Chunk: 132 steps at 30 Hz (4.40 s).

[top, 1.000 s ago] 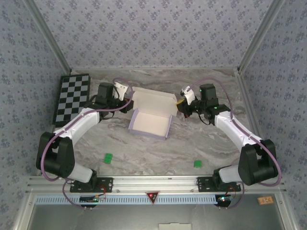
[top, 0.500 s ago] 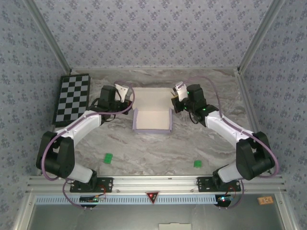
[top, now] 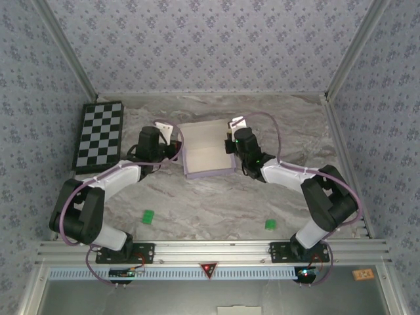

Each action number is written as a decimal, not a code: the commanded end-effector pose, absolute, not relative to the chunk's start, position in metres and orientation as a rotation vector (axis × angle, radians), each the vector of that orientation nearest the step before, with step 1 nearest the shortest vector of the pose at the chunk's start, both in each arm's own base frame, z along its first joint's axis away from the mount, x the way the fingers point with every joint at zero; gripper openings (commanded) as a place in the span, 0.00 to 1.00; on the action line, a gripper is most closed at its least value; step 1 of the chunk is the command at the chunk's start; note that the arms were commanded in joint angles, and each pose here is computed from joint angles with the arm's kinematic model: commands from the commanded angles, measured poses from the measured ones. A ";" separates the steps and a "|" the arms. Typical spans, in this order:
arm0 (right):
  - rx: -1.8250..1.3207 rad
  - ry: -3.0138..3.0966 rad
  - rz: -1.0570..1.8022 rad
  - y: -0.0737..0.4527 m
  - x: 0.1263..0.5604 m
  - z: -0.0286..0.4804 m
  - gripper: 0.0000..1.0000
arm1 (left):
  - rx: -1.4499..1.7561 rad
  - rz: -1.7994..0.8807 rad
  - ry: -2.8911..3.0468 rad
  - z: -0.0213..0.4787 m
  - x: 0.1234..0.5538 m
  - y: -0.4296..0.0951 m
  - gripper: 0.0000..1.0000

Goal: Fold the paper box

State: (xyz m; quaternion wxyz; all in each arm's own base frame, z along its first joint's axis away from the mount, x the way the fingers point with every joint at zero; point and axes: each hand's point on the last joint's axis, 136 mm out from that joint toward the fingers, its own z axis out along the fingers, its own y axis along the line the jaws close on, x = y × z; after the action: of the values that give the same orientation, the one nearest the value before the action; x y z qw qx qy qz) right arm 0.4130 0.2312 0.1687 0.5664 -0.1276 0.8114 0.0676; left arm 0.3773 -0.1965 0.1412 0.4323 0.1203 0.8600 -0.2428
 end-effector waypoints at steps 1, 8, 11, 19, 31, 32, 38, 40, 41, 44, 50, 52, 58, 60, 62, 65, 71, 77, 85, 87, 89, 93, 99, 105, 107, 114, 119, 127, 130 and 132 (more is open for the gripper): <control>-0.251 1.837 0.162 0.237 0.411 0.173 0.00 | 0.285 -0.675 2.095 0.145 0.376 -0.210 0.00; -0.278 1.789 0.153 0.248 0.396 0.163 0.00 | 0.232 -0.687 2.107 0.127 0.366 -0.209 0.00; -0.288 1.766 0.142 0.248 0.388 0.159 0.00 | 0.208 -0.681 2.117 0.119 0.363 -0.207 0.00; -0.339 1.702 0.106 0.251 0.365 0.143 0.00 | 0.201 -0.647 2.142 0.104 0.350 -0.199 0.00; -0.477 1.682 0.139 0.261 0.354 0.135 0.00 | 0.135 -0.421 2.125 0.155 0.332 -0.150 0.42; -0.497 1.694 0.148 0.260 0.354 0.135 0.00 | 0.116 -0.389 2.135 0.158 0.333 -0.141 0.49; -0.557 1.730 0.239 0.252 0.352 0.145 0.00 | 0.085 -0.393 2.170 0.164 0.347 -0.118 0.68; -0.569 1.748 0.271 0.248 0.353 0.147 0.00 | 0.122 -0.396 2.185 0.162 0.353 -0.120 0.73; -0.572 1.757 0.284 0.244 0.354 0.149 0.00 | 0.143 -0.404 2.189 0.163 0.357 -0.124 0.76; -0.596 1.771 0.334 0.241 0.355 0.153 0.00 | 0.217 -0.453 2.188 0.165 0.367 -0.138 0.80; -0.624 1.789 0.383 0.238 0.359 0.158 0.00 | 0.292 -0.541 2.173 0.168 0.380 -0.158 0.77; -0.627 1.793 0.386 0.238 0.360 0.158 0.00 | 0.313 -0.560 2.160 0.170 0.383 -0.163 0.77; -0.613 1.799 0.378 0.233 0.366 0.161 0.00 | 0.372 -0.566 2.177 0.167 0.389 -0.173 0.59; -0.607 1.800 0.369 0.232 0.369 0.163 0.00 | 0.378 -0.563 2.183 0.165 0.389 -0.176 0.44; -0.591 1.805 0.360 0.232 0.371 0.164 0.00 | 0.361 -0.536 2.200 0.161 0.389 -0.175 0.31; -0.554 1.814 0.323 0.232 0.376 0.164 0.00 | 0.329 -0.510 2.209 0.162 0.391 -0.177 0.21; -0.451 1.787 0.208 0.237 0.384 0.172 0.00 | 0.238 -0.526 2.206 0.168 0.395 -0.187 0.11; -0.351 1.727 0.122 0.250 0.392 0.177 0.00 | 0.109 -0.545 2.185 0.168 0.402 -0.190 0.06; -0.218 1.683 0.052 0.248 0.400 0.171 0.00 | 0.084 -0.537 2.196 0.150 0.399 -0.189 0.05; -0.208 1.684 0.060 0.250 0.401 0.172 0.00 | 0.083 -0.535 2.204 0.147 0.397 -0.188 0.05; -0.209 1.697 0.058 0.253 0.402 0.175 0.00 | 0.082 -0.535 2.204 0.148 0.395 -0.187 0.05; -0.234 1.756 0.034 0.256 0.407 0.181 0.00 | 0.098 -0.522 2.201 0.156 0.396 -0.187 0.05; -0.240 1.838 0.031 0.251 0.410 0.186 0.00 | 0.099 -0.494 2.227 0.161 0.398 -0.185 0.04; -0.208 1.881 0.047 0.248 0.412 0.179 0.00 | 0.080 -0.495 2.250 0.154 0.398 -0.184 0.03; -0.191 1.899 0.041 0.248 0.412 0.175 0.00 | 0.069 -0.495 2.260 0.150 0.398 -0.184 0.03; -0.068 1.907 0.034 0.244 0.411 0.165 0.00 | 0.059 -0.506 2.268 0.141 0.395 -0.184 0.02; -0.053 1.872 0.033 0.248 0.403 0.152 0.00 | 0.049 -0.506 2.277 0.128 0.388 -0.181 0.02; -0.070 1.809 0.008 0.253 0.388 0.141 0.00 | 0.035 -0.494 2.278 0.107 0.373 -0.175 0.02; -0.102 1.762 0.009 0.259 0.382 0.139 0.00 | 0.035 -0.484 2.285 0.100 0.367 -0.171 0.03; -0.145 1.723 0.001 0.264 0.377 0.138 0.00 | 0.038 -0.481 2.286 0.097 0.363 -0.169 0.03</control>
State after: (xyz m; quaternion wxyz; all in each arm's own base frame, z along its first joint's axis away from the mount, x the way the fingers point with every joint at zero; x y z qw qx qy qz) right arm 0.3822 0.2593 0.1339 0.6193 -0.0528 0.7834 0.0066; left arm 0.3793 -0.1738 0.1168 0.4221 0.0204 0.8849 -0.1959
